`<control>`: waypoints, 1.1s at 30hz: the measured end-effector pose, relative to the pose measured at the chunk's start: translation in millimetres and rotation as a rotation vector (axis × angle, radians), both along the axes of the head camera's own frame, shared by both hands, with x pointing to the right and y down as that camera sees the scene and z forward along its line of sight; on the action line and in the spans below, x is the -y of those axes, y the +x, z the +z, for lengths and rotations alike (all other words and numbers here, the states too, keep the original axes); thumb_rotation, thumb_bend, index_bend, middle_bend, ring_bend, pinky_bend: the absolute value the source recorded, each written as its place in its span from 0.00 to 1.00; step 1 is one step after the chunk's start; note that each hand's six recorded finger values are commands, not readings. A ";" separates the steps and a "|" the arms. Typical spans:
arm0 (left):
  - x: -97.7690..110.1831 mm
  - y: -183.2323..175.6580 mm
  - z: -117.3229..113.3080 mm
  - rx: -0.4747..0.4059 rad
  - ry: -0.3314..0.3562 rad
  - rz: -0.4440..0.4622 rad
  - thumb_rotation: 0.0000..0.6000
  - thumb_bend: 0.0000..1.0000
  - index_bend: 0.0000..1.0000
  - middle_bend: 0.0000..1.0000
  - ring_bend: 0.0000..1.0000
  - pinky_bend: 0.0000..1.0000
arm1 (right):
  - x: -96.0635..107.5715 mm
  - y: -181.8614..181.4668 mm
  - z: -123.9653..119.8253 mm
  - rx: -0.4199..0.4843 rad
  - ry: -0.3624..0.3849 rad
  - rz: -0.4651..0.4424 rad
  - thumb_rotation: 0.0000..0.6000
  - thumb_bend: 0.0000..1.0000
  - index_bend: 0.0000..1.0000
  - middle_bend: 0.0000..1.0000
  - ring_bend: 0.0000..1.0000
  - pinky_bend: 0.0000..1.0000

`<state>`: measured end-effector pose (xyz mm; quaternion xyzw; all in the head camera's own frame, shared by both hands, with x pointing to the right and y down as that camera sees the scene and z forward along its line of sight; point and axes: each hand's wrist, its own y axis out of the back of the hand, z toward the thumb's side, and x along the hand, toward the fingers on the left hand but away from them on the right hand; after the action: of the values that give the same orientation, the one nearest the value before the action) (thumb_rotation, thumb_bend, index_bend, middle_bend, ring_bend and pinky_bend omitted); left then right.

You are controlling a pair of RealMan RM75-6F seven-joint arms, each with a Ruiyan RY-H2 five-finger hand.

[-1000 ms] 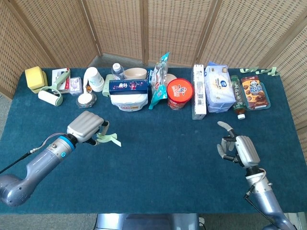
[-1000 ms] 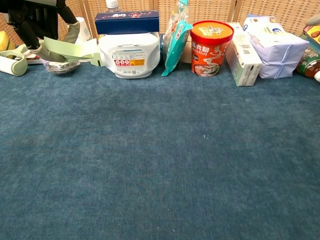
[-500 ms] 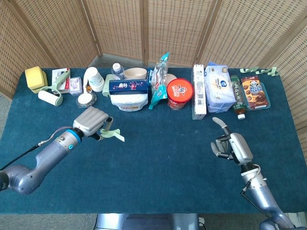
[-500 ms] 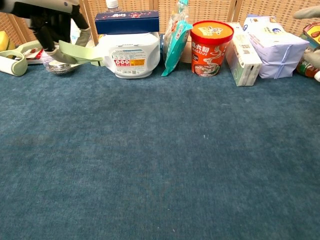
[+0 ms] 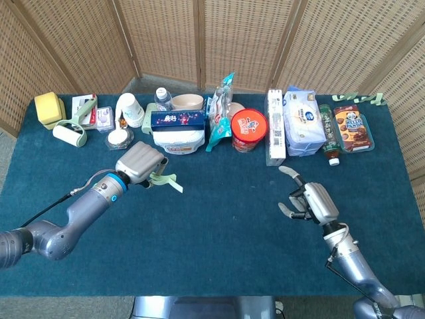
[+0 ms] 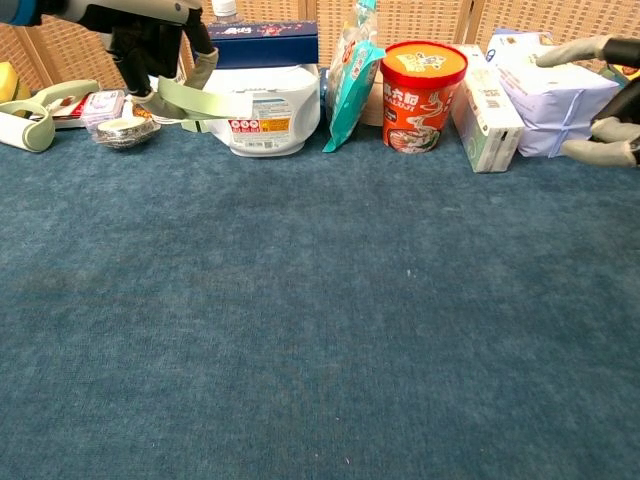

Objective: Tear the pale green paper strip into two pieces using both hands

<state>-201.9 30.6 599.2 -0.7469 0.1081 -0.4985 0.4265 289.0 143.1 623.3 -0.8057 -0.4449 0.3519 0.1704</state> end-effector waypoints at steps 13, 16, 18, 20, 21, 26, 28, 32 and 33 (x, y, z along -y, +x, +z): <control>3.4 30.1 -3.0 -0.001 0.023 0.039 1.00 0.38 0.58 1.00 1.00 1.00 | 2.3 -23.7 5.9 0.020 0.009 -0.007 1.00 0.39 0.40 1.00 0.93 0.83; 2.5 36.4 -3.1 0.001 0.025 0.049 1.00 0.38 0.58 1.00 1.00 1.00 | 3.9 -31.5 4.4 0.039 0.017 -0.008 1.00 0.39 0.39 1.00 0.93 0.83; 1.7 39.9 -2.6 0.001 0.023 0.052 1.00 0.38 0.58 1.00 1.00 1.00 | 4.8 -38.2 3.1 0.055 0.024 -0.014 1.00 0.39 0.37 1.00 0.93 0.83; 0.4 44.1 -1.6 0.001 0.020 0.057 1.00 0.38 0.58 1.00 1.00 1.00 | 5.8 -43.7 1.9 0.066 0.031 -0.021 1.00 0.39 0.35 1.00 0.93 0.83; -0.1 45.9 -1.1 0.002 0.019 0.060 1.00 0.38 0.58 1.00 1.00 1.00 | 6.2 -47.4 1.4 0.072 0.036 -0.026 1.00 0.39 0.35 1.00 0.93 0.83; -2.6 54.9 1.8 0.006 0.018 0.071 1.00 0.38 0.58 1.00 1.00 1.00 | 6.7 -63.3 -0.6 0.101 0.043 -0.050 1.00 0.39 0.35 1.00 0.93 0.83; -3.7 58.2 3.6 0.007 0.014 0.073 1.00 0.38 0.58 1.00 1.00 1.00 | 6.5 -71.8 -0.8 0.111 0.044 -0.066 1.00 0.39 0.35 1.00 0.93 0.83; -5.5 64.5 6.9 0.007 0.006 0.076 1.00 0.38 0.58 1.00 1.00 1.00 | 5.0 -88.1 -1.7 0.130 0.047 -0.101 1.00 0.39 0.35 1.00 0.93 0.83; -5.8 65.7 7.6 0.007 0.003 0.075 1.00 0.38 0.58 1.00 1.00 1.00 | 4.6 -92.3 -1.8 0.132 0.050 -0.113 1.00 0.39 0.35 1.00 0.93 0.83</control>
<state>-136.2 36.4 606.8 -0.7480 0.0793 -0.4846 0.4465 196.7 138.5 621.5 -0.8464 -0.4177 0.2769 0.1803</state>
